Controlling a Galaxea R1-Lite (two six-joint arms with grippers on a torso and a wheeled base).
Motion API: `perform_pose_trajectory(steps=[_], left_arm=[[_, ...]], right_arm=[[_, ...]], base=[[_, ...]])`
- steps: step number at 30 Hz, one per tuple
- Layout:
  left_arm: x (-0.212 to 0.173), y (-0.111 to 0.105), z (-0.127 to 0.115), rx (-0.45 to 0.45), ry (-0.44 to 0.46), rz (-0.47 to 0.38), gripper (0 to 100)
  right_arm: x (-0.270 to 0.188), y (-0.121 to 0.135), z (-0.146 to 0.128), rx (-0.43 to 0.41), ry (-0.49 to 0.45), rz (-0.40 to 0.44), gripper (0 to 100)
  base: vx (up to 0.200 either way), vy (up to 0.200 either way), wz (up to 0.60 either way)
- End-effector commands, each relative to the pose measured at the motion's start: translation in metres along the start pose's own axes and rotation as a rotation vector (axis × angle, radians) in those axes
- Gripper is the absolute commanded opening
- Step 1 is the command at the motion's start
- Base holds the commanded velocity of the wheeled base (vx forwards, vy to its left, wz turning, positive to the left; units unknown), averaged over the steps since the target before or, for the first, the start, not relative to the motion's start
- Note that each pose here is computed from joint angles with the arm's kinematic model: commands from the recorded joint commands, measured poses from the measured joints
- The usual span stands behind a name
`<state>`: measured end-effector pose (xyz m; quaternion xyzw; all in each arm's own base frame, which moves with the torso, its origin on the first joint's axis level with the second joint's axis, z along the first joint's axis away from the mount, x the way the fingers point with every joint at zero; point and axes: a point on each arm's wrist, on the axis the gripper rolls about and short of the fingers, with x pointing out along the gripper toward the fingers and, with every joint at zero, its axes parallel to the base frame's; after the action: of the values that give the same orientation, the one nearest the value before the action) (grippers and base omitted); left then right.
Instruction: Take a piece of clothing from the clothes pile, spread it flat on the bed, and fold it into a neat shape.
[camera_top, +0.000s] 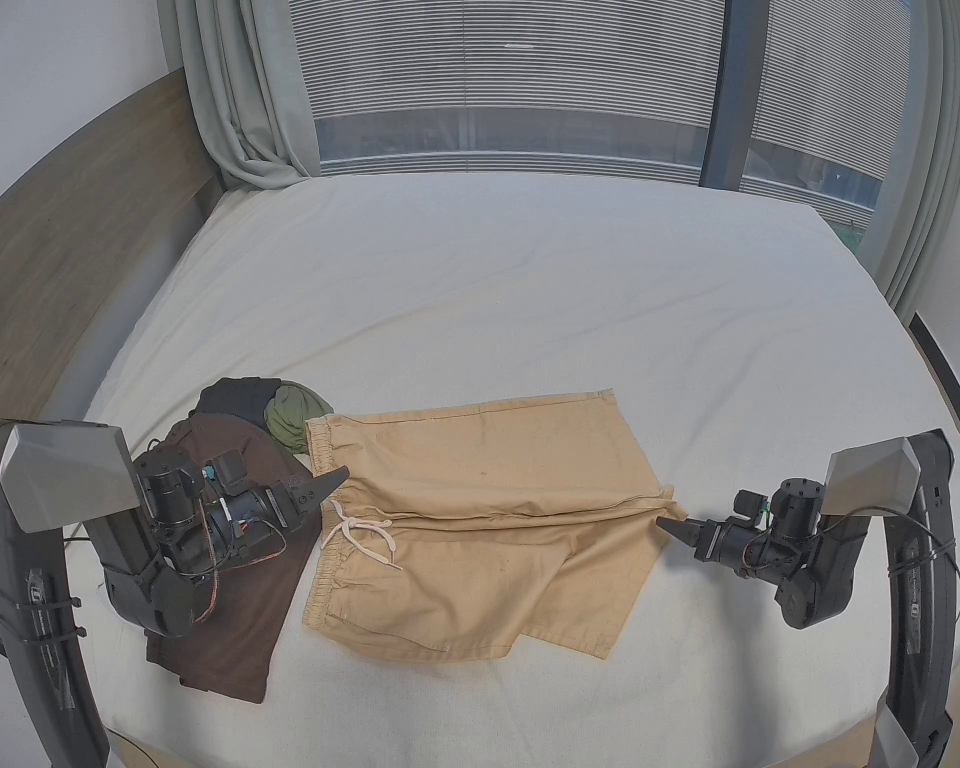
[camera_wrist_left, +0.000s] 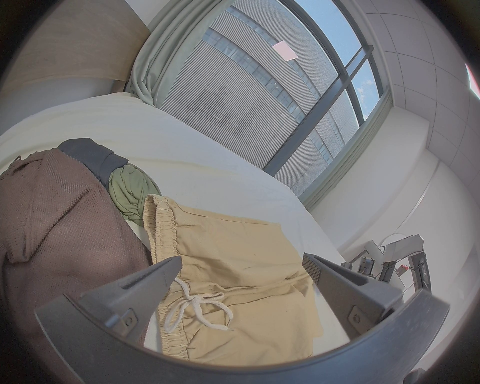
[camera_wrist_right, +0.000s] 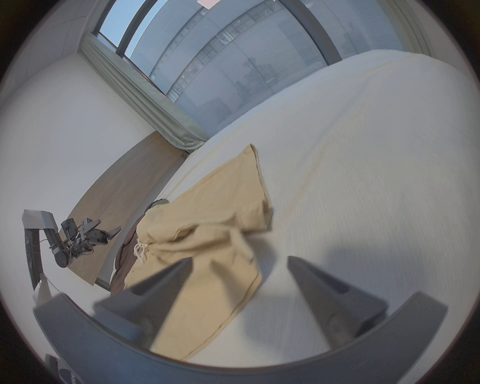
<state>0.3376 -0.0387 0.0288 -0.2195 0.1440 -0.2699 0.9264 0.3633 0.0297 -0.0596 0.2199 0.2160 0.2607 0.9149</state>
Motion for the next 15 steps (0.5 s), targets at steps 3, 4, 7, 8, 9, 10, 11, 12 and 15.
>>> perform_pose_trajectory(steps=[3, 4, 7, 8, 9, 10, 11, 12, 15], left_arm=[[0.0, 0.0, -0.001, -0.001, 0.002, 0.0, 100], [0.0, 0.0, -0.001, 0.001, 0.002, 0.0, 100], [0.0, 0.0, 0.0, 0.001, -0.002, -0.001, 100], [0.0, 0.0, 0.0, 0.001, -0.002, -0.001, 100], [0.0, -0.001, 0.0, 0.003, -0.001, -0.003, 100], [0.0, -0.001, 0.0, 0.003, -0.001, -0.003, 100], [0.0, -0.001, 0.0, 0.003, -0.001, -0.003, 100], [0.0, 0.0, 0.0, 0.002, -0.001, -0.001, 100], [0.0, -0.001, 0.001, 0.002, -0.003, -0.003, 100]], right_arm=[[-0.012, 0.028, -0.017, 0.024, 0.1, 0.035, 100], [-0.012, 0.03, -0.019, 0.025, 0.108, 0.038, 100], [-0.009, 0.03, -0.029, 0.037, 0.141, 0.039, 100], [-0.008, 0.03, -0.033, 0.04, 0.149, 0.04, 100], [-0.007, 0.031, -0.035, 0.041, 0.156, 0.042, 100], [-0.007, 0.031, -0.035, 0.041, 0.156, 0.042, 100], [-0.007, 0.031, -0.035, 0.041, 0.156, 0.042, 100], [-0.002, 0.033, -0.042, 0.045, 0.172, 0.043, 100], [0.001, 0.034, -0.05, 0.05, 0.194, 0.046, 100]], base=[[0.0, 0.0, 0.0], [0.0, 0.0, 0.0], [0.0, 0.0, 0.0], [0.0, 0.0, 0.0], [0.0, 0.0, 0.0], [0.0, 0.0, 0.0], [0.0, 0.0, 0.0], [0.0, 0.0, 0.0], [0.0, 0.0, 0.0]])
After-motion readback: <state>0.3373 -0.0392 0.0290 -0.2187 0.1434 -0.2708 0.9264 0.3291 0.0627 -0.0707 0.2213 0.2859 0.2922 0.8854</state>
